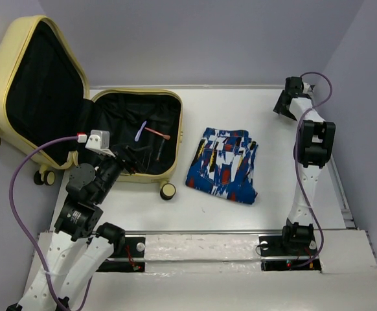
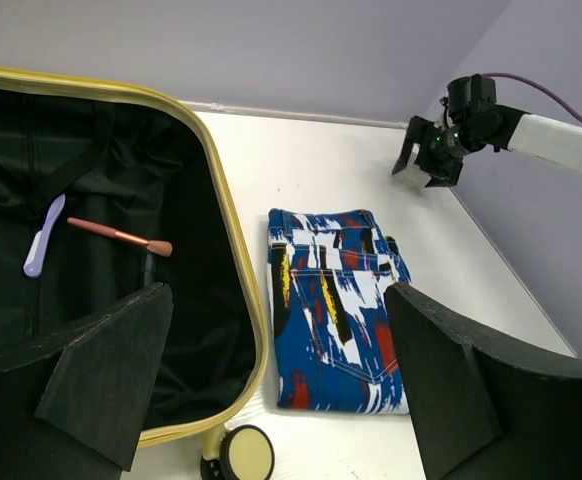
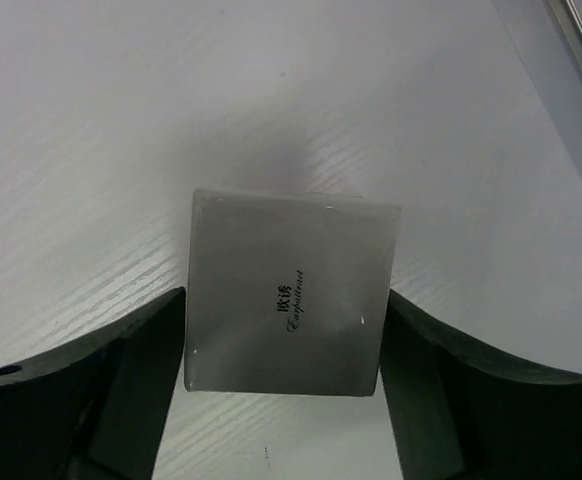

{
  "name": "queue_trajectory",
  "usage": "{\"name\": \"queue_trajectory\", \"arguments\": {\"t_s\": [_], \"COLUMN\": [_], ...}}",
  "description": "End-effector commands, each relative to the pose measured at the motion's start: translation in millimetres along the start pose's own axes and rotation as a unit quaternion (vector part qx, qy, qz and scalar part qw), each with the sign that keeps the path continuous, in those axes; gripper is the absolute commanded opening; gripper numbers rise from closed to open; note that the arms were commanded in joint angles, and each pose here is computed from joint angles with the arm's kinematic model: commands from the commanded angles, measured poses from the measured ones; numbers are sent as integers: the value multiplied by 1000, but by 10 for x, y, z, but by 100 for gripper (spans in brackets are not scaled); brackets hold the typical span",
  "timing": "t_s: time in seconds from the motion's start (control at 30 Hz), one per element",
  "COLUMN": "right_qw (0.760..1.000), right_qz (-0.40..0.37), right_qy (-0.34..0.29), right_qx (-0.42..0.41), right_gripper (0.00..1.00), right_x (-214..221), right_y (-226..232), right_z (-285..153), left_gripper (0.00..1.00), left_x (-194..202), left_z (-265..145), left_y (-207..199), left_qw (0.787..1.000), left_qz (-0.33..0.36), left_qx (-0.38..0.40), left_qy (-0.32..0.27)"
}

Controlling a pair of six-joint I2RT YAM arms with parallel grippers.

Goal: Pack the luggage

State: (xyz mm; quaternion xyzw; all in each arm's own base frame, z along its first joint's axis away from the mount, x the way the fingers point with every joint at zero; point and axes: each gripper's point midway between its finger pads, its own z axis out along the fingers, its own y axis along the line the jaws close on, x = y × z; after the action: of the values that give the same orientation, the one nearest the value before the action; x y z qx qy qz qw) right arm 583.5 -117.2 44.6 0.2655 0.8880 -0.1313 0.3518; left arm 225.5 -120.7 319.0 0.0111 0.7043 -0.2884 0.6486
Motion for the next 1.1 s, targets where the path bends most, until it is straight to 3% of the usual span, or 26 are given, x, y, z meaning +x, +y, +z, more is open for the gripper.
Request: {"name": "queue_trajectory", "arguments": {"t_s": [0.0,0.07,0.1,0.17,0.2,0.33,0.43,0.57,0.63,0.67,0.7,0.73,0.77,0.8,0.9,0.97,1.03,1.07], "right_qw": [1000,999,999,994,992,964,922,842,818,803,790,782,771,763,771,786,819,832], "right_qz": [1,11,7,0,-13,-55,-105,-167,-194,-193,-223,-233,-230,-240,-243,-250,-251,-228], "right_qy": [-17,-37,-34,-106,-112,-173,-179,-162,-145,-153,-124,-116,-127,-117,-98,-120,-109,-118], "right_qx": [19,6,6,-40,-51,-193,-328,-486,-522,-543,-558,-566,-581,-589,-581,-553,-504,-492], "right_gripper": [59,40,39,34,31,28,28,30,30,33,38,47,67,76,94,97,97,97], "right_x": [-158,-231,-199,-564,-501,-612,-287,435,772,768,1168,1288,1220,1321,1390,1289,1302,1027], "right_y": [-95,-87,-129,130,204,1047,1882,2881,3204,3350,3562,3654,3751,3805,3798,3630,3389,3162], "right_z": [-37,-141,-220,-714,-826,-1902,-2814,-4002,-4218,-4448,-4495,-4565,-4770,-4816,-4748,-4710,-4350,-4288], "left_gripper": [99,99,99,99,99,99,99,99,99,99,99,99,99,99,99,99,99,99], "left_x": [-209,-201,-208,-219,-223,-249,-258,-268,-263,-260,-260,-245,-243,-242,-235,-228,-228,-232], "left_z": [14,22,18,16,12,-2,-7,-6,0,7,11,19,23,26,33,34,34,31], "left_y": [-89,-81,-83,-79,-78,-63,-33,-1,14,25,32,44,49,54,58,59,45,36], "left_qw": [999,999,999,999,999,999,999,999,999,999,999,999,999,999,999,999,999,999], "left_qz": [9,10,10,9,10,10,10,9,9,7,6,7,5,5,5,4,1,1], "left_qx": [18,17,17,16,17,13,6,-2,-6,-8,-10,-12,-13,-14,-15,-15,-12,-9], "left_qy": [-30,-30,-31,-33,-34,-40,-44,-47,-47,-46,-46,-43,-43,-43,-42,-41,-40,-41]}}
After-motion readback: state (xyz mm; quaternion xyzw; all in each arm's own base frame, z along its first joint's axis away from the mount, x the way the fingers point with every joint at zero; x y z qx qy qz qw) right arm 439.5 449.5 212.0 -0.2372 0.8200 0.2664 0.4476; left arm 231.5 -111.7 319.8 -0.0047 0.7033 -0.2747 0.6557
